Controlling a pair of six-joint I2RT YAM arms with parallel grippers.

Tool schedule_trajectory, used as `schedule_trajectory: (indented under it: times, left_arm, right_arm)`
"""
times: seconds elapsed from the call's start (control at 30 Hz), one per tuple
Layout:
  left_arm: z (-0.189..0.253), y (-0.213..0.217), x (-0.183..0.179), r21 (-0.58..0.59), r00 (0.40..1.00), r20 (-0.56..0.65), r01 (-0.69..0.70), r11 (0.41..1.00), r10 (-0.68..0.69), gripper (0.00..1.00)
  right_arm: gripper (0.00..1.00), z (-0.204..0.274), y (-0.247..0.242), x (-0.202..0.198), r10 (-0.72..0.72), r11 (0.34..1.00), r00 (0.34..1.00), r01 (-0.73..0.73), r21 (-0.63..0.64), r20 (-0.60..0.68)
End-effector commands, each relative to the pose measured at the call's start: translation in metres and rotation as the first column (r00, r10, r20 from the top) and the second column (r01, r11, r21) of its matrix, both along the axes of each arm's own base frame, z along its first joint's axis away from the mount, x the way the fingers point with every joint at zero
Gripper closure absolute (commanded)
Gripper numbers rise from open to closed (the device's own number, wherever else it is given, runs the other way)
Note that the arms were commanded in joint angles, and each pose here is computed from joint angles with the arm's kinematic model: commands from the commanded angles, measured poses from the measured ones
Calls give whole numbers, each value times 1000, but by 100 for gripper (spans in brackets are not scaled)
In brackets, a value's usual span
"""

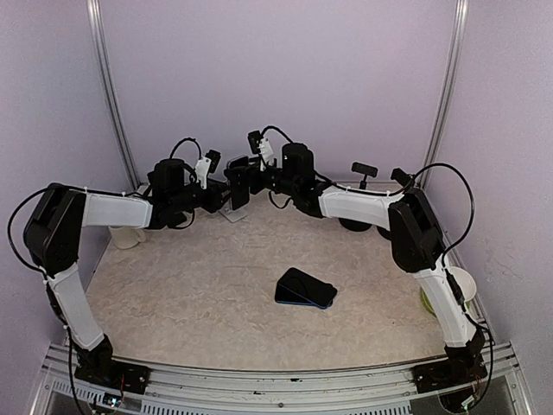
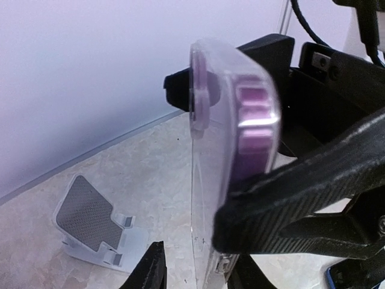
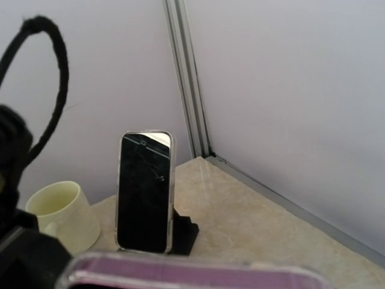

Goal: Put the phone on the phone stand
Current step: Pass from the right arm to the left, then place the phone on the phone stand.

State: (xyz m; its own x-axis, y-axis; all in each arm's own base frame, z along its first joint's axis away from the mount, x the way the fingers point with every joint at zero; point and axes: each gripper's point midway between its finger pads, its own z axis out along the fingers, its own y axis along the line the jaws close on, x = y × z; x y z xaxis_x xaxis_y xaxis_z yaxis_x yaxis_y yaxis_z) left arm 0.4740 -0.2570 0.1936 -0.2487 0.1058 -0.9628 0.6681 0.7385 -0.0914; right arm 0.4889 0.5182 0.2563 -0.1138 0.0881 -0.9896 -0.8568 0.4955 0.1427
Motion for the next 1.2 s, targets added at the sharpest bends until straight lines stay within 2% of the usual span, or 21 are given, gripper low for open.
schedule_trajectory:
  times: [0.0,0.1,0.23,0.27,0.43,0.53,0.63,0.7,0.73,0.87,1.17]
  left_arm:
    - [1,0,5,7,1000,15,19,1000,-19,71]
    - [1,-1,6,5,1000,12,22,1000,-22,75]
    - [0,-1,9,1,1000,1,16,1000,-16,98]
    - [1,-1,10,-2,1000,-1,9,1000,-9,100]
    - [4,3,11,-29,1000,5,2,1000,-2,100]
    - [8,6,13,-47,1000,7,-1,999,1,100]
    - [14,11,12,-82,1000,15,3,997,-2,100]
    - [20,16,10,-113,1000,21,3,994,-1,100]
    - [21,19,8,-122,1000,23,3,992,0,100]
    - [29,27,7,-135,999,40,-12,991,18,100]
    - [50,44,20,-206,996,69,-35,978,51,100]
  right_arm:
    - [55,53,-8,-13,34,996,997,-39,75,68]
    - [55,52,-8,-13,41,996,997,-46,74,64]
    - [53,52,-7,-15,51,996,997,-55,73,62]
    - [52,53,-7,-16,54,996,997,-59,73,63]
    - [46,55,-8,-18,61,995,996,-65,72,64]
    - [36,57,-7,-23,83,994,994,-88,67,75]
    - [20,57,-7,-28,112,991,991,-117,60,77]
    - [3,56,-11,-33,134,989,988,-138,59,70]
    - [0,56,-15,-35,146,987,987,-150,65,64]
    - [0,53,-33,-35,149,984,988,-151,96,29]
    - [0,14,-43,-33,100,995,995,-100,2,23]
